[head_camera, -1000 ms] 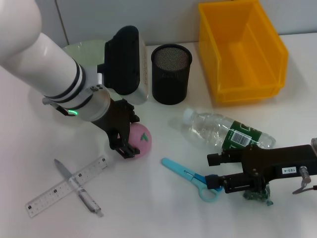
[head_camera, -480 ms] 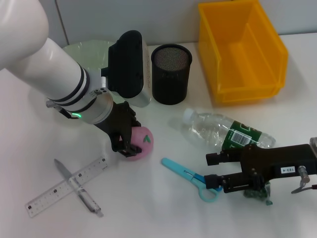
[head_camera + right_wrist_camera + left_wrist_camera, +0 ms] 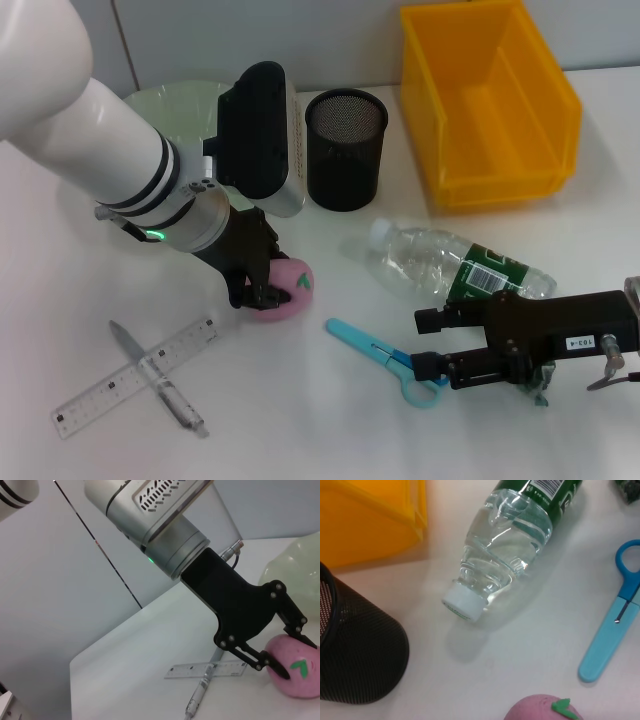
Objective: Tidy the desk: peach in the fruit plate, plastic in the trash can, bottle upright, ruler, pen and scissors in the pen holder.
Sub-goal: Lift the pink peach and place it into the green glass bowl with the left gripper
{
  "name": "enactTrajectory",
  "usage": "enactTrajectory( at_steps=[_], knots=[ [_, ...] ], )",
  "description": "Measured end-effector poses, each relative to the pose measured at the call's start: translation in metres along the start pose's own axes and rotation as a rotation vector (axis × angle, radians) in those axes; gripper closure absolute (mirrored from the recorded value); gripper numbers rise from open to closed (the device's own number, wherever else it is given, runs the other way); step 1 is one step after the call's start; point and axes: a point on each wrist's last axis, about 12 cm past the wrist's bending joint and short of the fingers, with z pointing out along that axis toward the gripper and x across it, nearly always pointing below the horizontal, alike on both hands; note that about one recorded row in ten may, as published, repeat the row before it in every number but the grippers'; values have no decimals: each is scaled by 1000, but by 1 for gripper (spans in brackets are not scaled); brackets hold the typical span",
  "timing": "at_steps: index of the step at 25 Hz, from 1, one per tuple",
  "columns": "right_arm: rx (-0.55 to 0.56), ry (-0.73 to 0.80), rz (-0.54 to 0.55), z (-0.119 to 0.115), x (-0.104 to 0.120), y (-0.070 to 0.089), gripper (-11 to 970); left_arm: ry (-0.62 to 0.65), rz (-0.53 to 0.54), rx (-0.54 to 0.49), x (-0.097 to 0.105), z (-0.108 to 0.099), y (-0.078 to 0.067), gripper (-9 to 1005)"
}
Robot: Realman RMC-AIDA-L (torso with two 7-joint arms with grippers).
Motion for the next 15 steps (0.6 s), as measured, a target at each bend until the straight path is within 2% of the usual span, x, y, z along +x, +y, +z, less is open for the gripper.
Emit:
enactTrajectory(
  at_steps=[9,15],
  knots=[
    [1,0,0,0,0,0,186,-14,-13,-3,0,-4,2,595],
    [1,0,0,0,0,0,186,-89,-53,27,2,-18,5,673]
  ],
)
